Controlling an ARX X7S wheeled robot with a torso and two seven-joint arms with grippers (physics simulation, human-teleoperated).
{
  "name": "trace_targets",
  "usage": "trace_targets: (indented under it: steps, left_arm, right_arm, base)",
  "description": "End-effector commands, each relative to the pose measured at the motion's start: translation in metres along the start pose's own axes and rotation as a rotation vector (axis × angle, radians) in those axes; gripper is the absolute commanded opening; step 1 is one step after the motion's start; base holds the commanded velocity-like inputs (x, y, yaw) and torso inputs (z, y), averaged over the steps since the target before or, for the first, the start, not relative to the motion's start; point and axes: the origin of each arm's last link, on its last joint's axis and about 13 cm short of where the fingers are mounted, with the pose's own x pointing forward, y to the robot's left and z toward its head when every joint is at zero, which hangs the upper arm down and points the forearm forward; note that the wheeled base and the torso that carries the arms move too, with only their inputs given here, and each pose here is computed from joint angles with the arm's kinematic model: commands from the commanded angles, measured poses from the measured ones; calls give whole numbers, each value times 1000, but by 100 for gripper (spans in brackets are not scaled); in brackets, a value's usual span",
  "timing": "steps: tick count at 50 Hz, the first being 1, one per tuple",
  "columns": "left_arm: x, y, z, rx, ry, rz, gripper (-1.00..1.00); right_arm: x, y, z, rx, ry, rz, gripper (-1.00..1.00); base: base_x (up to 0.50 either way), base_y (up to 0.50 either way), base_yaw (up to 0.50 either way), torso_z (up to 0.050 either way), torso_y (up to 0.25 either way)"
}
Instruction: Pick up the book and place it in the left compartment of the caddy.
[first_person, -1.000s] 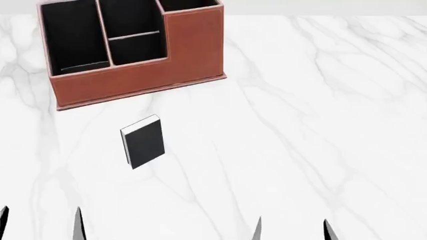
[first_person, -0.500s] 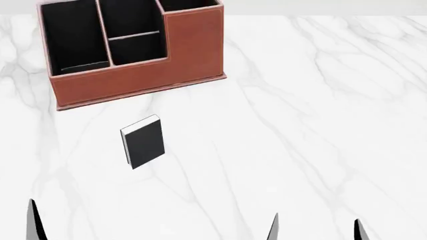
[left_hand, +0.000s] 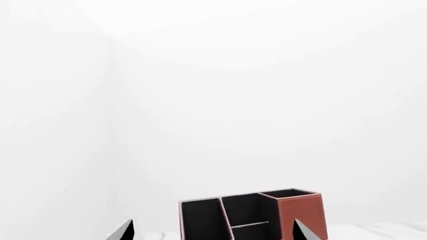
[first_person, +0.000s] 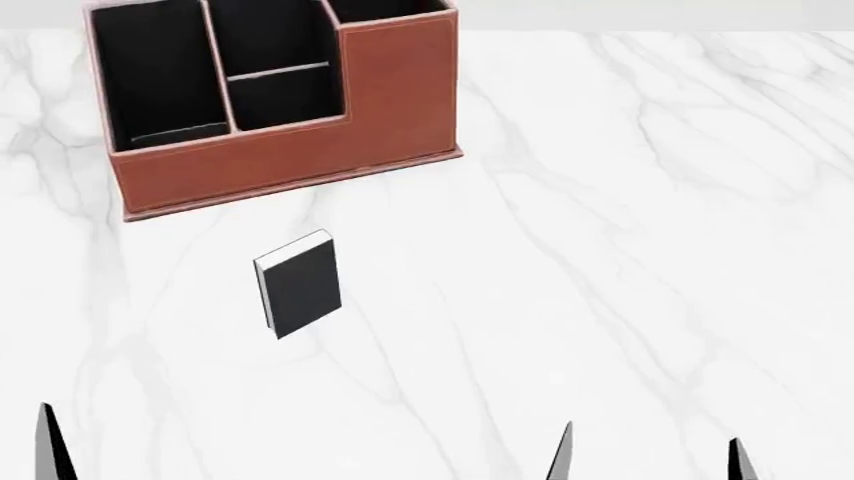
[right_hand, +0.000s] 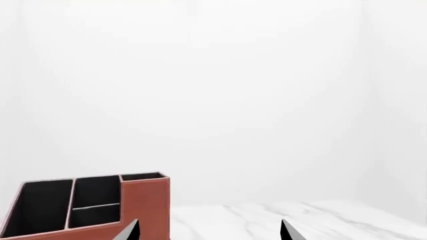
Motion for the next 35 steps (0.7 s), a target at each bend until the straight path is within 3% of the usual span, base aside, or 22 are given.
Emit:
trace_targets:
  steps: [1,35]
  left_arm:
    - [0,1,0,-1,-6,4,100]
    - [0,1,-3,-9,1,6,100]
  right_arm:
    - [1,0,-1,-11,-1,1,100]
    - [1,3,-4,-12,10,25,100]
  base:
    - [20,234,0,0,0]
    - [24,237,0,0,0]
